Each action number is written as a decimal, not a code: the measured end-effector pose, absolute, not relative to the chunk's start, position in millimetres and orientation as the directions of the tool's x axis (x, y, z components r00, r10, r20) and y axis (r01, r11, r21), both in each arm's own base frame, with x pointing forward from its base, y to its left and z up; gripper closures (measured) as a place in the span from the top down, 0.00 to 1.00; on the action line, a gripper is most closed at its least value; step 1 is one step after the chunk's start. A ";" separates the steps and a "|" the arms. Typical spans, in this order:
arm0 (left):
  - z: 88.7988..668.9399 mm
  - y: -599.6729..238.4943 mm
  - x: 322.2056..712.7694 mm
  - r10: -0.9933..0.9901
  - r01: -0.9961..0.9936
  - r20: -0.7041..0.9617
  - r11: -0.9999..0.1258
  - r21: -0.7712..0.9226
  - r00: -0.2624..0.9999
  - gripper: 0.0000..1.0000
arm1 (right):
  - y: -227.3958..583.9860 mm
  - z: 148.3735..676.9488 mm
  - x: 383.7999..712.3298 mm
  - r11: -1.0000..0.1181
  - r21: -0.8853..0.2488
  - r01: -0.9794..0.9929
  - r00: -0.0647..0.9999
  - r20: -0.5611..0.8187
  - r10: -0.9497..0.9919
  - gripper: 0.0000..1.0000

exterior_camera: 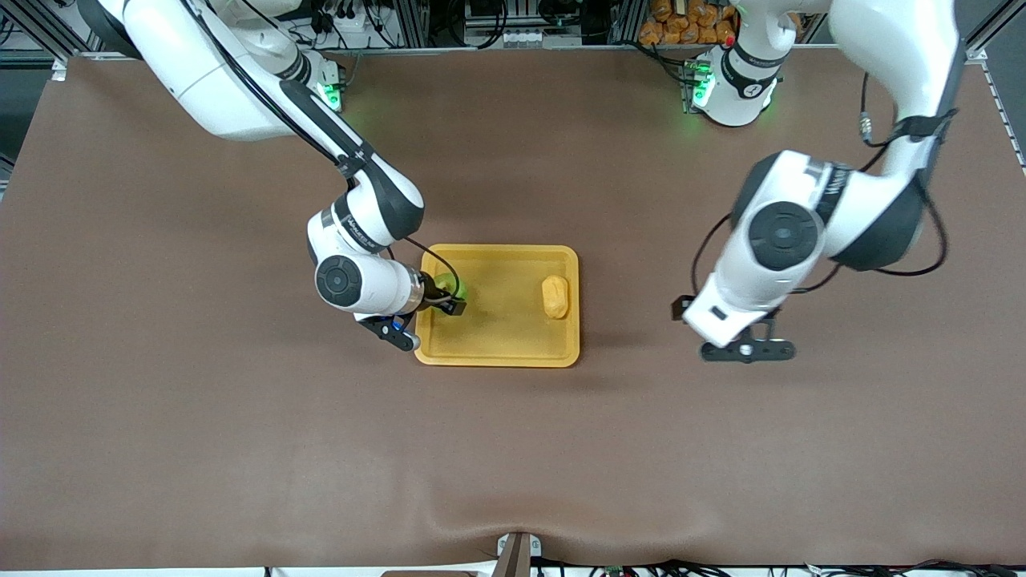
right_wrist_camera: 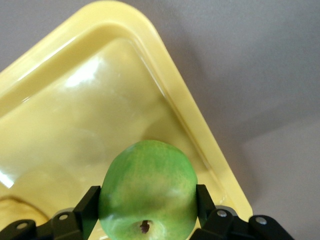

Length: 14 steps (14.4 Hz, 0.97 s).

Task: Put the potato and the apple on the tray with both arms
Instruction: 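Open the left gripper to drop the potato while the right gripper lowers, then release the apple onto the tray with the right gripper and lift away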

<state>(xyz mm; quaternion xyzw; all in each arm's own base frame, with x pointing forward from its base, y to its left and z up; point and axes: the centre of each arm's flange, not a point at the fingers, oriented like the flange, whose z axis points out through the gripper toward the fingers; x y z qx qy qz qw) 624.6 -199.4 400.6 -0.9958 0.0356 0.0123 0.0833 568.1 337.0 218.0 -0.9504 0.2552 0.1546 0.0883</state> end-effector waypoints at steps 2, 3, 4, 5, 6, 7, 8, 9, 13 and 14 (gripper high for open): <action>408.9 -164.7 623.2 -0.117 -0.124 -0.053 -0.981 -0.151 0.992 1.00 | 340.7 208.1 567.3 -0.854 -0.098 -0.511 0.825 -0.334 -0.455 0.81; 414.7 -146.7 623.2 -0.139 -0.146 -0.060 -0.980 -0.137 0.989 1.00 | 343.1 208.0 567.0 -0.856 -0.102 -0.508 0.828 -0.332 -0.452 0.81; 420.0 -129.3 622.9 -0.158 -0.165 -0.066 -0.978 -0.127 0.985 1.00 | 345.2 208.9 566.7 -0.857 -0.105 -0.505 0.831 -0.330 -0.449 0.81; 422.5 -114.9 621.2 -0.174 -0.182 -0.076 -0.976 -0.122 0.982 1.00 | 346.5 208.2 566.1 -0.858 -0.105 -0.503 0.832 -0.328 -0.447 0.81; 422.9 -104.0 618.6 -0.181 -0.191 -0.083 -0.974 -0.122 0.980 1.00 | 347.3 207.6 565.9 -0.859 -0.106 -0.501 0.833 -0.327 -0.446 0.81; 421.8 -97.1 615.5 -0.181 -0.192 -0.090 -0.974 -0.124 0.979 1.00 | 347.7 207.4 565.9 -0.861 -0.106 -0.497 0.837 -0.322 -0.443 0.86; 420.6 -94.6 612.6 -0.179 -0.190 -0.096 -0.974 -0.123 0.979 1.00 | 348.1 205.7 565.8 -0.866 -0.105 -0.489 0.842 -0.314 -0.438 0.94; 420.1 -96.3 609.6 -0.179 -0.190 -0.099 -0.974 -0.119 0.979 1.00 | 348.2 203.1 565.4 -0.869 -0.103 -0.484 0.846 -0.310 -0.434 1.00; 426.9 -104.7 603.7 -0.182 -0.191 -0.092 -0.976 -0.100 0.979 1.00 | 347.9 201.9 566.6 -0.871 -0.100 -0.481 0.847 -0.309 -0.433 1.00; 429.1 -104.7 603.5 -0.182 -0.191 -0.088 -0.976 -0.101 0.979 1.00 | 349.4 202.9 566.1 -0.872 -0.101 -0.479 0.848 -0.310 -0.430 1.00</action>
